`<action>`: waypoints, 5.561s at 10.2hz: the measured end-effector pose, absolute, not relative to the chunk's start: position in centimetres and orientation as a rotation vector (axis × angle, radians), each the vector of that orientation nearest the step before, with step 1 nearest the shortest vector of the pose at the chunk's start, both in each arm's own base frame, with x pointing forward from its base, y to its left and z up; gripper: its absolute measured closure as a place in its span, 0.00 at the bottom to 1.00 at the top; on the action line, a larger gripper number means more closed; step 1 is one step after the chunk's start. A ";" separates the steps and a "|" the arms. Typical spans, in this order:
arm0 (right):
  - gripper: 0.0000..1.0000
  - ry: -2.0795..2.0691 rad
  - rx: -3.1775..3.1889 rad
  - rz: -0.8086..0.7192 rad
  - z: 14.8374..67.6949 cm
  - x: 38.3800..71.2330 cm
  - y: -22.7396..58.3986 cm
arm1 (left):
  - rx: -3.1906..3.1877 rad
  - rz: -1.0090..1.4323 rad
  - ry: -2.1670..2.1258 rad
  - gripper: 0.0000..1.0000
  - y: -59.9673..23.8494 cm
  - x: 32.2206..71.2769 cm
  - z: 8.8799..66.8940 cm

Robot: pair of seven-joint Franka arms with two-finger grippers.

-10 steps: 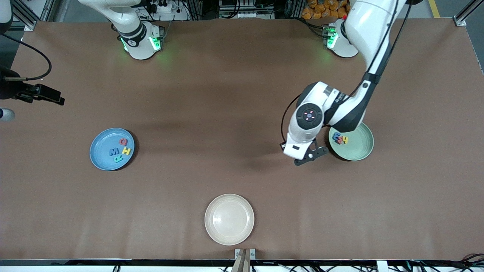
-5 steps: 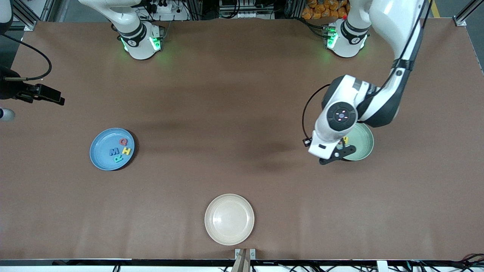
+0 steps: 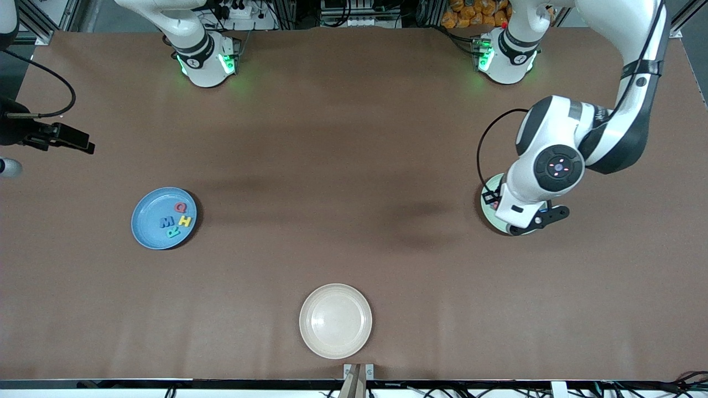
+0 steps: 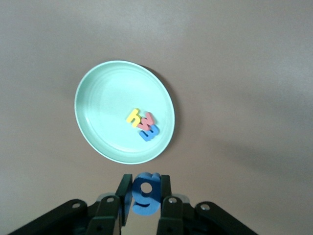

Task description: Sort uppercase to blue plate, lowercase to green plate

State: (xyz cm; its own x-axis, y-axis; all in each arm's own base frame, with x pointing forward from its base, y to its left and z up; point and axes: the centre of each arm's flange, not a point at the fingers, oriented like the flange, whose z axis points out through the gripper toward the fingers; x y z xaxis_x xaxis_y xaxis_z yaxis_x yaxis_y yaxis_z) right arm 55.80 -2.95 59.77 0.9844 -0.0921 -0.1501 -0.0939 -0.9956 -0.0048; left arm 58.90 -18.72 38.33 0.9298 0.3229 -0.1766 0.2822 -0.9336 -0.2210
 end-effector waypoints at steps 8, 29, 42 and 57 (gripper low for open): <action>0.00 0.085 -3.123 0.166 60.1 56.4 -0.6 | -2.764 0.442 -0.469 0.72 -13.9 58.3 38.2; 0.00 0.062 -3.116 0.151 60.2 56.5 0.3 | -3.054 0.008 -0.636 0.00 -11.7 52.4 39.6; 0.00 0.064 -3.117 0.147 60.3 56.5 0.2 | -3.105 -0.036 -0.084 0.00 -11.3 51.3 63.7; 0.00 0.083 -3.130 0.054 61.3 57.2 -0.5 | -3.112 -0.123 -0.082 0.00 -11.2 50.6 66.7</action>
